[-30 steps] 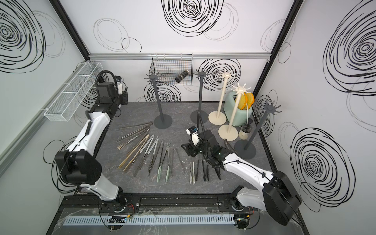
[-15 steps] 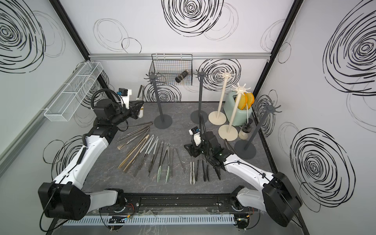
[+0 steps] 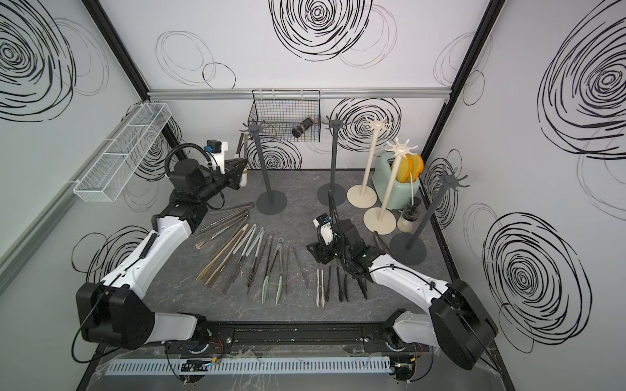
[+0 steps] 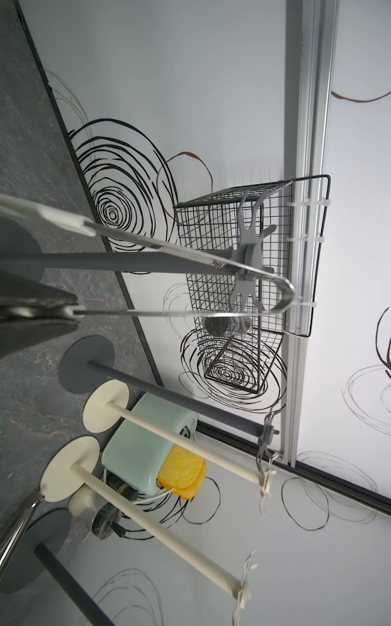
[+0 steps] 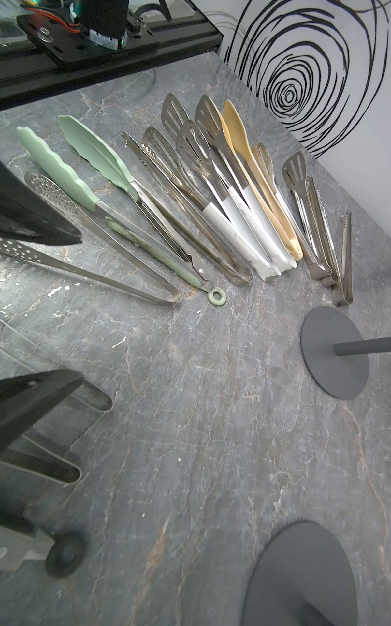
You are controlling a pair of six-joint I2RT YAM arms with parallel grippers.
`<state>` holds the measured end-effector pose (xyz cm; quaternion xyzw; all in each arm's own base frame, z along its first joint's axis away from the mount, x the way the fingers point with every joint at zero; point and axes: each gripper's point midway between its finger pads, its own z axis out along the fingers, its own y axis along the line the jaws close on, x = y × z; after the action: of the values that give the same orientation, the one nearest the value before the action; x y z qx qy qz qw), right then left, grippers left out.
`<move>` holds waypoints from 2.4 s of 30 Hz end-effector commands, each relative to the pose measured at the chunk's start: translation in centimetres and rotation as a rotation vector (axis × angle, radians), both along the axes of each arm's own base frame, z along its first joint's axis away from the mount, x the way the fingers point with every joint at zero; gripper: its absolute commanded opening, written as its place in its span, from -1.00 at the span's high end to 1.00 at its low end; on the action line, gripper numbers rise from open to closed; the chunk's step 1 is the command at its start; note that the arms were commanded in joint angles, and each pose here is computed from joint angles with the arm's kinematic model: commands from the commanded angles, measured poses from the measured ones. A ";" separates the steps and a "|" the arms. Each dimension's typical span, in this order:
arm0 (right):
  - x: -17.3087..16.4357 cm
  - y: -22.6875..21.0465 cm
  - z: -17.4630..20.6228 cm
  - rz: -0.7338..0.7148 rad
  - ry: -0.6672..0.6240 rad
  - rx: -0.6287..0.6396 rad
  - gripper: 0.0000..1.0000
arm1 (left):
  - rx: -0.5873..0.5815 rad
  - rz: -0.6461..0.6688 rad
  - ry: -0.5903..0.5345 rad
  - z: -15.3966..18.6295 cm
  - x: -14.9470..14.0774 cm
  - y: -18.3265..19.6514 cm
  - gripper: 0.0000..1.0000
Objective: Hang food tongs on kitchen utensil racks
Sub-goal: Hang the food tongs on the rack.
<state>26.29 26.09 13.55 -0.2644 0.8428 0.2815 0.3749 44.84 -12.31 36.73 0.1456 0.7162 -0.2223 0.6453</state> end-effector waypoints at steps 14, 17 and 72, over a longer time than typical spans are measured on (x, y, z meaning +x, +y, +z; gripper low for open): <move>0.1 0.2 -1.0 0.011 0.030 -0.020 -0.23 | 0.008 0.082 -0.134 3.3 1.9 0.2 1.00; 0.0 0.2 -1.2 0.015 0.036 -0.021 -0.23 | 0.004 0.093 -0.154 3.7 1.6 0.3 1.00; 0.8 -3.0 -2.1 -0.134 0.131 -0.082 -0.25 | 0.003 -0.005 0.077 -5.5 2.9 -1.3 0.50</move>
<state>26.36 24.52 10.01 -0.2361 0.8810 0.2579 0.3186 49.09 -13.39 29.59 0.1420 0.7530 -0.2136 0.6060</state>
